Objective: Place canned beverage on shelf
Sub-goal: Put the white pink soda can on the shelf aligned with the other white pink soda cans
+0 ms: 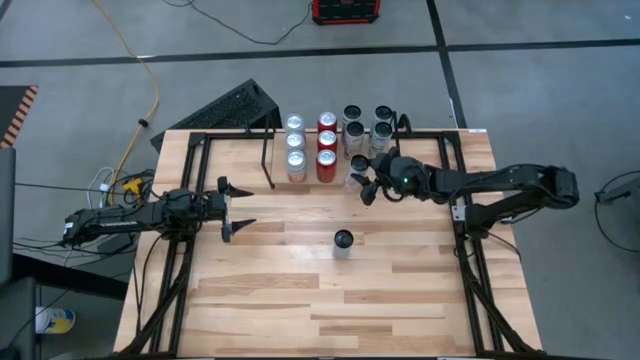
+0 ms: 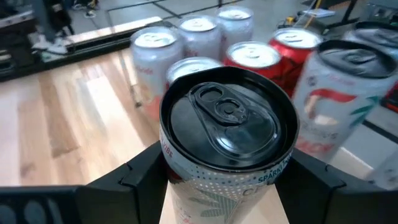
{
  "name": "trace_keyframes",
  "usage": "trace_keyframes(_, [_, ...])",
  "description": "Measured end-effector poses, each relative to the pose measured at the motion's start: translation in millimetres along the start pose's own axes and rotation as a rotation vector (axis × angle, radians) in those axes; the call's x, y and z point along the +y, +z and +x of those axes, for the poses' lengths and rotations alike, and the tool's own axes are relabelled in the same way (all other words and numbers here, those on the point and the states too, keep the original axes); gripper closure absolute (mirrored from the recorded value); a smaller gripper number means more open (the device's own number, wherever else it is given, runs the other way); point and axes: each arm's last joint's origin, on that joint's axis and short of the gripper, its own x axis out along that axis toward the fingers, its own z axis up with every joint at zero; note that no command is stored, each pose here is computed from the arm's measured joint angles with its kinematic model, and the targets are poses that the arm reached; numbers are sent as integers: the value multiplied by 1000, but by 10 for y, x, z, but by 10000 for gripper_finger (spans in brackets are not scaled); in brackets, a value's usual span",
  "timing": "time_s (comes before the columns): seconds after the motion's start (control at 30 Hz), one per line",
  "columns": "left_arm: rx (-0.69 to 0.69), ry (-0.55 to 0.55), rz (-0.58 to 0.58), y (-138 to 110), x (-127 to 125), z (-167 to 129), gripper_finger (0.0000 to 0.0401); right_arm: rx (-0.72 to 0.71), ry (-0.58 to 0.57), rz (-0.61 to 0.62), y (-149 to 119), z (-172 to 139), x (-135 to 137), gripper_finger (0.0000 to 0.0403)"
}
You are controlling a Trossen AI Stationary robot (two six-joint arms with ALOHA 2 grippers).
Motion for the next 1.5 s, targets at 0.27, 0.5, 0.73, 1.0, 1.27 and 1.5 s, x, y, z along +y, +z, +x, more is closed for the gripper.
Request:
trace_keyframes(0.27, [1,0,0,-1,0,0,28,-14,-33,17,36,43,-127,136])
trace_keyframes(0.5, [0,0,0,0,0,0,28,22,-66,13,-15,127,-192,136])
trace_keyframes(0.73, [1,1,0,-1,0,0,28,31,-69,-26,45,252,-171,136])
trace_keyframes(1.0, [1,-3,0,-1,-1,1,28,82,-80,-63,49,386,-151,136])
trace_keyframes(1.27, [8,-3,1,-7,-2,5,28,81,-89,-60,49,386,-157,136])
trace_keyframes(1.5, [15,-4,1,-13,-2,9,28,84,-107,-57,52,399,-211,136])
